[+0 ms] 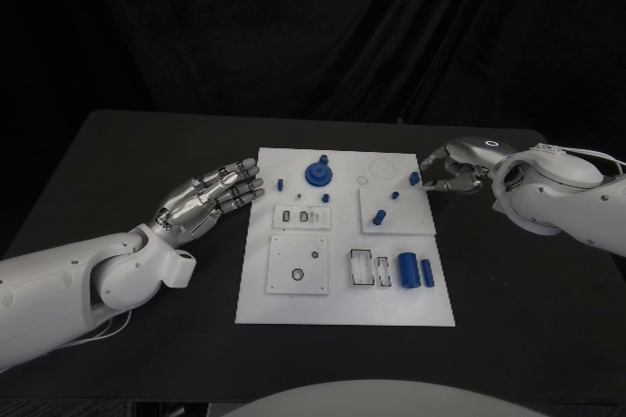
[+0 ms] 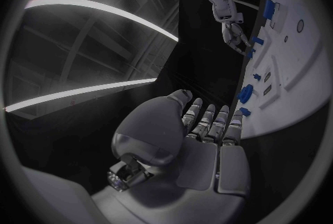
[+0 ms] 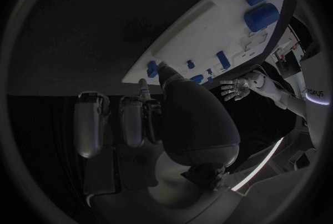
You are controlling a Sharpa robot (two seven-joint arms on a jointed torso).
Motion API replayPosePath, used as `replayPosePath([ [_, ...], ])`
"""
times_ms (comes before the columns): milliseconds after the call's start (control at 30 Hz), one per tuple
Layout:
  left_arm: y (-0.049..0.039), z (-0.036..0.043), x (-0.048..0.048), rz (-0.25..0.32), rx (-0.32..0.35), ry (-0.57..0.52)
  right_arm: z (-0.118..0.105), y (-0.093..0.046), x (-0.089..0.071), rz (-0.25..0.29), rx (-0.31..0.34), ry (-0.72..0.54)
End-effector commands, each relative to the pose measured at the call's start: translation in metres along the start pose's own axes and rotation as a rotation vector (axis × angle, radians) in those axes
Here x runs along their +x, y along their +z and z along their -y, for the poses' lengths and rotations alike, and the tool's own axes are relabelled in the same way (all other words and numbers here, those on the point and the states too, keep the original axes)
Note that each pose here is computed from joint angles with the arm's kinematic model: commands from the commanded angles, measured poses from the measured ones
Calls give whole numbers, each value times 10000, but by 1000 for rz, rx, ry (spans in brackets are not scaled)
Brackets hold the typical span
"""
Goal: Assemble the parts on the task board
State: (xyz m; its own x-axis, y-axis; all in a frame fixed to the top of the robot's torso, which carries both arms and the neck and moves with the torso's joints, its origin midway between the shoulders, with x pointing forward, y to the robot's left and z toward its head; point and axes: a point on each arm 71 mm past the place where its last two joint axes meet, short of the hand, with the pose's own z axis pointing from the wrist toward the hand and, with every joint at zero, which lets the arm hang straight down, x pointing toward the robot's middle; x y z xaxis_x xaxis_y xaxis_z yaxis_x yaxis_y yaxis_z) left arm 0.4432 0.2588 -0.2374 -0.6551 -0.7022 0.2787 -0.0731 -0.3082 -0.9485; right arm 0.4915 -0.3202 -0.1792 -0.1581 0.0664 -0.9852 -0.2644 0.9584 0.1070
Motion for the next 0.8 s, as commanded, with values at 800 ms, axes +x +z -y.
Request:
replayPosePath([
  [800, -24, -19, 14, -6, 85, -27, -53, 156, 107, -49, 27, -15],
])
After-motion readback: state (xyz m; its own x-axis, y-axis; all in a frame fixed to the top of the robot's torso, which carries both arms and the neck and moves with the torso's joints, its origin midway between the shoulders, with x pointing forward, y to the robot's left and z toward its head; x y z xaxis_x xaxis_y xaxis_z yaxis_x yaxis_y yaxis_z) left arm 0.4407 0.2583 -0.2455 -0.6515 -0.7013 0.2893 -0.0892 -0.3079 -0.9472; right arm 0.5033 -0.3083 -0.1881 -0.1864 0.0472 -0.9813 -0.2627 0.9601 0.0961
